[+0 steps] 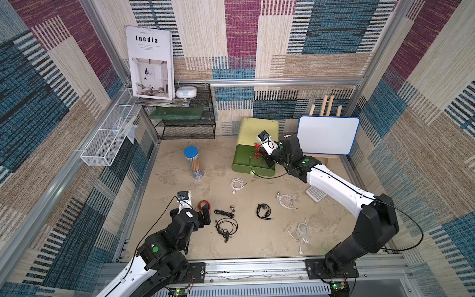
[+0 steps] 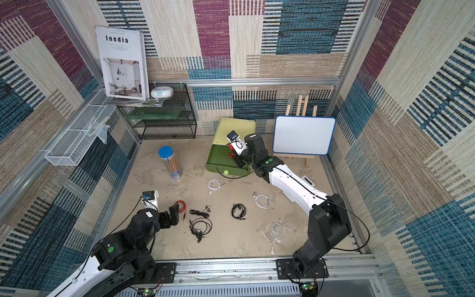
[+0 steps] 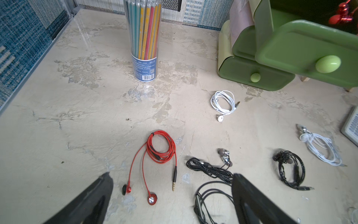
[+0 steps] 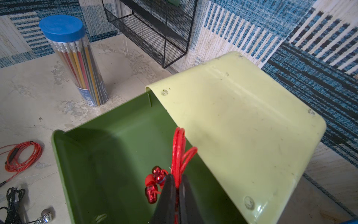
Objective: Place the wired earphones into the drawer by color
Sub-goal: Place the wired earphones in the drawer, then pick up the wired earphones from the center of the board, then place the wired earphones in the drawer.
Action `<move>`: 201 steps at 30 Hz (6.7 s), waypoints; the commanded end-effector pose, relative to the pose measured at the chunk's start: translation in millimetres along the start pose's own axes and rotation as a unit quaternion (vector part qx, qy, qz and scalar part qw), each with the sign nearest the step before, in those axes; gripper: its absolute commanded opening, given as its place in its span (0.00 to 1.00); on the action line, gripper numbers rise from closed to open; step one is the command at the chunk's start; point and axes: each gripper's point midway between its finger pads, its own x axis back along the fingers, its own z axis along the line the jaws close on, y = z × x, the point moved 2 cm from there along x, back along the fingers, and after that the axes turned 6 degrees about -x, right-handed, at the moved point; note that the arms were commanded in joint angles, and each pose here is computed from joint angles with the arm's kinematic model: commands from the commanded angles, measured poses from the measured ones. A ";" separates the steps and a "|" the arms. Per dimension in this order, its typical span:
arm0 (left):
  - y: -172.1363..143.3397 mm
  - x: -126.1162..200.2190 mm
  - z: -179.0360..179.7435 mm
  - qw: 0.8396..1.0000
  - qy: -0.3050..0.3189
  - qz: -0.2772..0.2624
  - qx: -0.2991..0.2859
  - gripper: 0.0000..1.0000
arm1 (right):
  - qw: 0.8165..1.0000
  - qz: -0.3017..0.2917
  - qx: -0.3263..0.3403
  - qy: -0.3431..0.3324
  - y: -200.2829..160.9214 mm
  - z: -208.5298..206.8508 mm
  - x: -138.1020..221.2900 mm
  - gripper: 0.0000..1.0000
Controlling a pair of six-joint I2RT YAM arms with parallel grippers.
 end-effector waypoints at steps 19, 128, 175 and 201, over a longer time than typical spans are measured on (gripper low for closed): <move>10.0 -18.0 -1.8 0.998 0.030 0.054 -0.004 0.99 | 0.995 -0.070 -0.071 -0.015 19.8 0.9 80.8 0.61; 46.4 -39.2 -31.8 0.990 -0.092 0.105 0.016 0.00 | 0.961 -0.193 -0.169 -0.105 -44.6 -9.4 191.4 0.70; 246.9 -59.2 -221.4 0.920 -0.380 -0.082 -0.042 0.00 | 0.951 -0.232 -0.167 -0.116 -44.5 -11.3 214.4 0.70; 199.6 -142.6 -238.4 0.942 -0.336 0.027 -0.012 0.12 | 0.953 -0.220 -0.173 -0.111 -46.9 -10.0 208.4 0.71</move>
